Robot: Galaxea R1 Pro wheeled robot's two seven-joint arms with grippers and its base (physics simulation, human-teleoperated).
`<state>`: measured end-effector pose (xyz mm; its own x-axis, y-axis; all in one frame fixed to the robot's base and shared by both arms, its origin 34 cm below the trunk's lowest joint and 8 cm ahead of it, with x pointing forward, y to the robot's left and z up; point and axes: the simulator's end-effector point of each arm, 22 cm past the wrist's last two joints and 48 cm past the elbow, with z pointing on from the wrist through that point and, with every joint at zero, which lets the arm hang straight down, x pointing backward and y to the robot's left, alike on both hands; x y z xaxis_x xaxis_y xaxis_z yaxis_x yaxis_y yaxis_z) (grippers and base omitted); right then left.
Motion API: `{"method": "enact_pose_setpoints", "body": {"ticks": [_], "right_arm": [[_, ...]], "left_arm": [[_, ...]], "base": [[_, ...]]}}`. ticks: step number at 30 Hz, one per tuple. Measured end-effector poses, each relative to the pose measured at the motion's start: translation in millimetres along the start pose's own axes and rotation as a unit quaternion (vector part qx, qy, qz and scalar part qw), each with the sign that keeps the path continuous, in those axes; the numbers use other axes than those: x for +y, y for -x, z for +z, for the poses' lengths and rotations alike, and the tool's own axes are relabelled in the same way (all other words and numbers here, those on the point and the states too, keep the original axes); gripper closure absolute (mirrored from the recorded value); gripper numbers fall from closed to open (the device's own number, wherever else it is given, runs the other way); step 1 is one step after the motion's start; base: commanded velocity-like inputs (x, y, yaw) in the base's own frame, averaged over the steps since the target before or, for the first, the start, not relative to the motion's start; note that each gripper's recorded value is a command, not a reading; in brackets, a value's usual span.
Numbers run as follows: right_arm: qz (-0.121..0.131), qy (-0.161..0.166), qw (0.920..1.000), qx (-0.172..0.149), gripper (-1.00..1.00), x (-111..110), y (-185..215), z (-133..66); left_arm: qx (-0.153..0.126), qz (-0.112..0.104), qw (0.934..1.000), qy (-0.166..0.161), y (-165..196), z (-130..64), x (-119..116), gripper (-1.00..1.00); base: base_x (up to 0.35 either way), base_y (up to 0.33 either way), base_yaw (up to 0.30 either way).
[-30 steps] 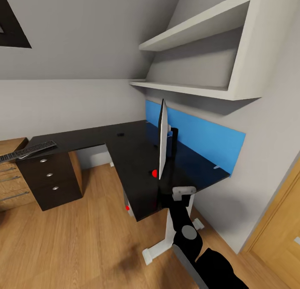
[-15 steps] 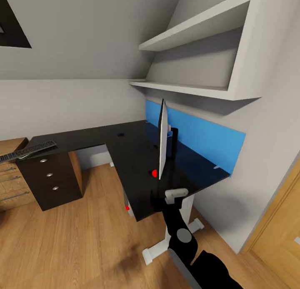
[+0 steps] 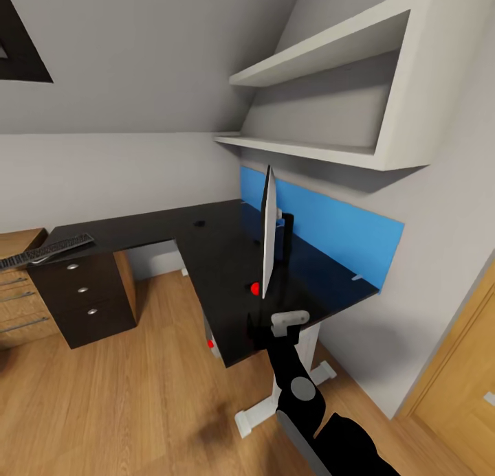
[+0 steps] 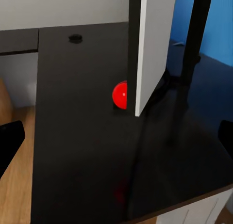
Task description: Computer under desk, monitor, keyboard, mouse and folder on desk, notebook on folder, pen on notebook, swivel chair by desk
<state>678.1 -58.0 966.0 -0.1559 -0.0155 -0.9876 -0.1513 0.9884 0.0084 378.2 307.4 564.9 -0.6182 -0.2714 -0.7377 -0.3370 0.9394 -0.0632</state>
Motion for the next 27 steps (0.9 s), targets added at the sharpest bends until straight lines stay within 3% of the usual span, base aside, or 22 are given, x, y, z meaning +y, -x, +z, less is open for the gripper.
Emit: {"method": "enact_pose_setpoints", "body": {"ticks": [12,27], "right_arm": [[0.014,-0.003,0.9997,-0.019,-1.00,-1.0,25.1,-3.1],[0.017,-0.013,0.9997,-0.015,-1.00,-7.3,44.0,-6.4]], "left_arm": [[0.000,0.000,1.0000,0.000,12.9,-12.6,-0.8,-1.00],[0.001,0.000,1.0000,0.000,27.5,-28.0,-1.8,-1.00]], "base": [[0.000,0.000,0.000],[0.000,0.000,0.000]]}}
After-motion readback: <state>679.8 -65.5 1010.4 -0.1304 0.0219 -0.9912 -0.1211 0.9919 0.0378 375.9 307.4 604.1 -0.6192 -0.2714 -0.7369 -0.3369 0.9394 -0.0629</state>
